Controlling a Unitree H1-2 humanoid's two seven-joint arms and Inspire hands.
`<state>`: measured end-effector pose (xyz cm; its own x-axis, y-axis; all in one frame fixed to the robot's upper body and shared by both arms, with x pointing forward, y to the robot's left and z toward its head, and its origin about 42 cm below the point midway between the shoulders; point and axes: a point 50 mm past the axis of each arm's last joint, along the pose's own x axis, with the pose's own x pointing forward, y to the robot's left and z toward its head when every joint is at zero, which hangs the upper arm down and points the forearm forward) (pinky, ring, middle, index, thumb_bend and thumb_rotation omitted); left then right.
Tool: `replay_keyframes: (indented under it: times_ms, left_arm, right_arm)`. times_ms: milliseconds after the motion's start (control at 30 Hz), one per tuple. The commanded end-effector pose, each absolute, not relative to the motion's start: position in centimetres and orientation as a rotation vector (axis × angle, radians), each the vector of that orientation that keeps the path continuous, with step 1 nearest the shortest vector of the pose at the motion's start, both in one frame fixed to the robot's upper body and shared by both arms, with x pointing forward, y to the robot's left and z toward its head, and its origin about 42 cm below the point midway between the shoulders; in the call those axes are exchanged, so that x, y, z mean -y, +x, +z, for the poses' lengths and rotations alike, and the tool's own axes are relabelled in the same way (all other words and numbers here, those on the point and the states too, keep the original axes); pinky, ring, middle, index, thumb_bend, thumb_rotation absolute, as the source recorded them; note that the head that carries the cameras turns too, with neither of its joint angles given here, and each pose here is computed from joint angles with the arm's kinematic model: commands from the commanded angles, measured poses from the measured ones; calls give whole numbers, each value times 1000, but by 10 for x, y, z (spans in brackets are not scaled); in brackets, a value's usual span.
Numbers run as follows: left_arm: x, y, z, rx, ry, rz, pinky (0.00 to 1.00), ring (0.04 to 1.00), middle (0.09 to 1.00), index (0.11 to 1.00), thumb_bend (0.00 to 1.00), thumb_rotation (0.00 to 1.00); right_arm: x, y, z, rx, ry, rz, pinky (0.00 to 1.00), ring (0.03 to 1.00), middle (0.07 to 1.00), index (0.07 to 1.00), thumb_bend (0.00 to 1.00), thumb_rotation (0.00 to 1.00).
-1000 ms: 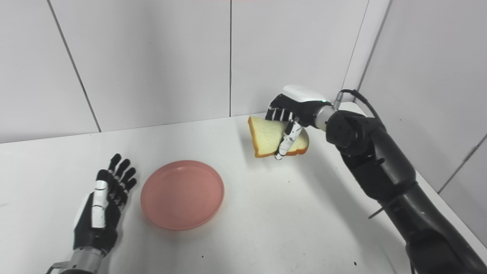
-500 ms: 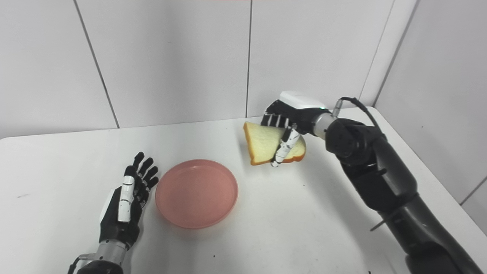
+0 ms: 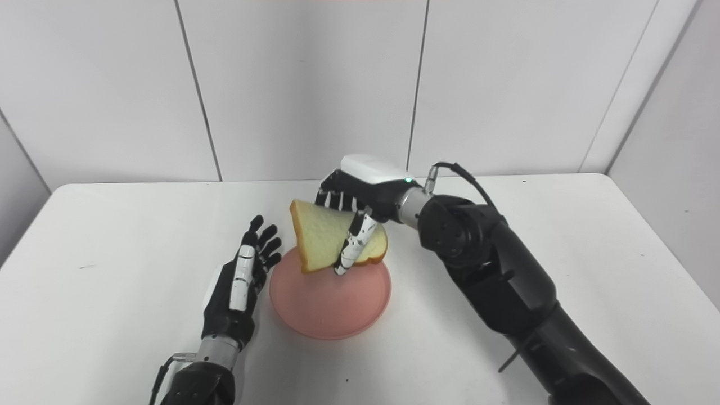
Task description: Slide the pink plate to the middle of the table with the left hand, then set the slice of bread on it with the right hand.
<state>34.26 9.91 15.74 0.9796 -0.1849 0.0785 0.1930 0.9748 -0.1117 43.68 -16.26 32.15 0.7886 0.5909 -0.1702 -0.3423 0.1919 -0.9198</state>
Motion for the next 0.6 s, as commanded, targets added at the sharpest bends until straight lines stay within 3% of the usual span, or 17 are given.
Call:
replay_keyframes:
  times_ms: [0,100,233,300,500,567]
  left_arm:
    - [-89,351,181,170,-121,-194,934,931,945,958,645,1000]
    - [-89,353,182,175,-123,-191,935,926,940,951,653,1000]
    - [-90,353,184,180,-124,-186,931,922,935,942,658,1000]
    - [-91,353,185,182,-118,-187,933,924,938,947,664,1000]
    - [-91,352,187,183,-146,-177,918,912,926,929,668,1000]
    - [-90,352,188,181,-146,-173,905,907,923,924,659,1000]
  right_arm:
    - [154,440,344,367,-1225,646,429,453,455,514,524,0]
    - [148,444,336,354,-1228,668,472,458,445,519,523,0]
    - [146,446,329,324,-1219,686,349,418,427,527,520,0]
    - [146,446,327,315,-1226,691,292,380,469,496,525,0]
    - [150,445,319,289,-1257,687,247,334,478,489,527,0]
    - [153,446,316,285,-1254,689,281,363,480,488,527,0]
